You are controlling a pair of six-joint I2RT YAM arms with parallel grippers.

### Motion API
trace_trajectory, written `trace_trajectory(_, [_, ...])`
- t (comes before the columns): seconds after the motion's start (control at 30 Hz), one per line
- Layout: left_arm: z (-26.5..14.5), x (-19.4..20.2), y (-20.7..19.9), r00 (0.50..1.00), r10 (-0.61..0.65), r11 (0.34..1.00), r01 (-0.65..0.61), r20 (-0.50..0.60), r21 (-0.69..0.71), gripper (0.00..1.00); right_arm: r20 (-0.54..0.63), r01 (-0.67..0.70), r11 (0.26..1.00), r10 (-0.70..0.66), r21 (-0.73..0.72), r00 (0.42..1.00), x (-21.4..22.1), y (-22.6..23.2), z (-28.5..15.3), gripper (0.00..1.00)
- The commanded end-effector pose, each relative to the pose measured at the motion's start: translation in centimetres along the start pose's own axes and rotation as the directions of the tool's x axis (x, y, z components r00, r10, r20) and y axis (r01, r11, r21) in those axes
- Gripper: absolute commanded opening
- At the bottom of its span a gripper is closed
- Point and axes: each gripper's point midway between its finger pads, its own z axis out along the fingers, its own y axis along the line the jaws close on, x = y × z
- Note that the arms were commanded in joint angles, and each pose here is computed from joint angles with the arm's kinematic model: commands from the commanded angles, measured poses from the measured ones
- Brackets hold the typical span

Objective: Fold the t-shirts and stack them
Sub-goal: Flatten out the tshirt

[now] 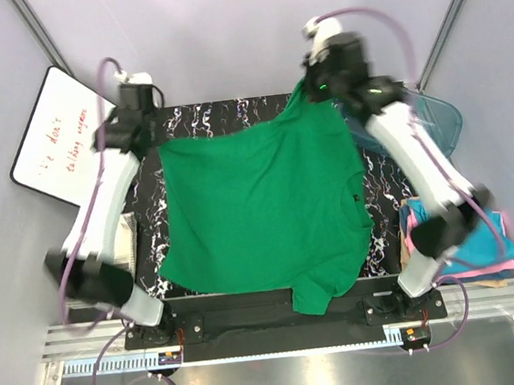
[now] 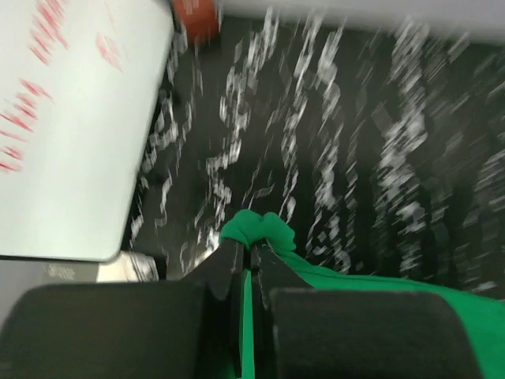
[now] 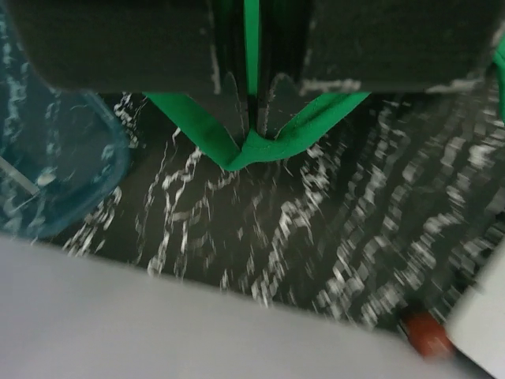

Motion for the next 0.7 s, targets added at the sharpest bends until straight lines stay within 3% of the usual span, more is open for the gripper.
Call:
trace_trajectory(0.0, [8.5, 4.3, 0.7, 0.986, -0.012, 0.999, 0.006, -0.169, -0.033, 0.0, -0.211, 0.046, 0.998, -0.034, 0.053, 0.977, 10.8, -2.1, 11.8, 0.0])
trace_trajectory(0.03, [11.6, 6.7, 0.5, 0.969, -0.003, 0.999, -0.008, -0.249, -0.044, 0.0, -0.237, 0.034, 0.999, -0.026, 0.031, 0.971, 12.3, -2.0, 13.3, 0.0])
trace_trajectory(0.13, [16.0, 8.9, 0.5, 0.946, -0.022, 0.997, -0.003, -0.323, -0.076, 0.0, -0.335, -0.029, 0.999, 0.039, 0.035, 0.942, 18.0, -2.5, 18.2, 0.0])
trace_trajectory(0.17, [16.9, 8.3, 0.4, 0.949, -0.029, 0.997, 0.006, -0.314, -0.072, 0.0, -0.324, -0.056, 0.998, 0.059, 0.018, 0.944, 17.6, -2.5, 19.3, 0.0])
trace_trajectory(0.23, [19.2, 8.4, 0.1, 0.943, -0.03, 0.997, 0.006, -0.332, -0.073, 0.0, -0.38, -0.07, 0.997, 0.077, 0.031, 0.922, 21.0, -2.8, 21.7, 0.0])
trace_trajectory(0.4, [21.8, 8.3, -0.3, 0.932, -0.043, 0.997, 0.017, -0.361, -0.075, 0.0, -0.372, -0.102, 0.992, 0.125, 0.081, 0.92, 20.9, -4.4, 24.9, 0.0])
trace_trajectory(0.6, [21.0, 5.6, 0.0, 0.953, -0.038, 0.997, 0.015, -0.3, -0.078, 0.0, -0.329, -0.087, 0.993, 0.11, 0.084, 0.938, 17.9, -5.0, 24.3, 0.0])
trace_trajectory(0.67, [20.6, 6.4, 0.5, 0.946, -0.029, 0.996, -0.002, -0.322, -0.094, 0.0, -0.342, -0.09, 0.992, 0.115, 0.089, 0.933, 18.1, -5.0, 23.8, 0.0])
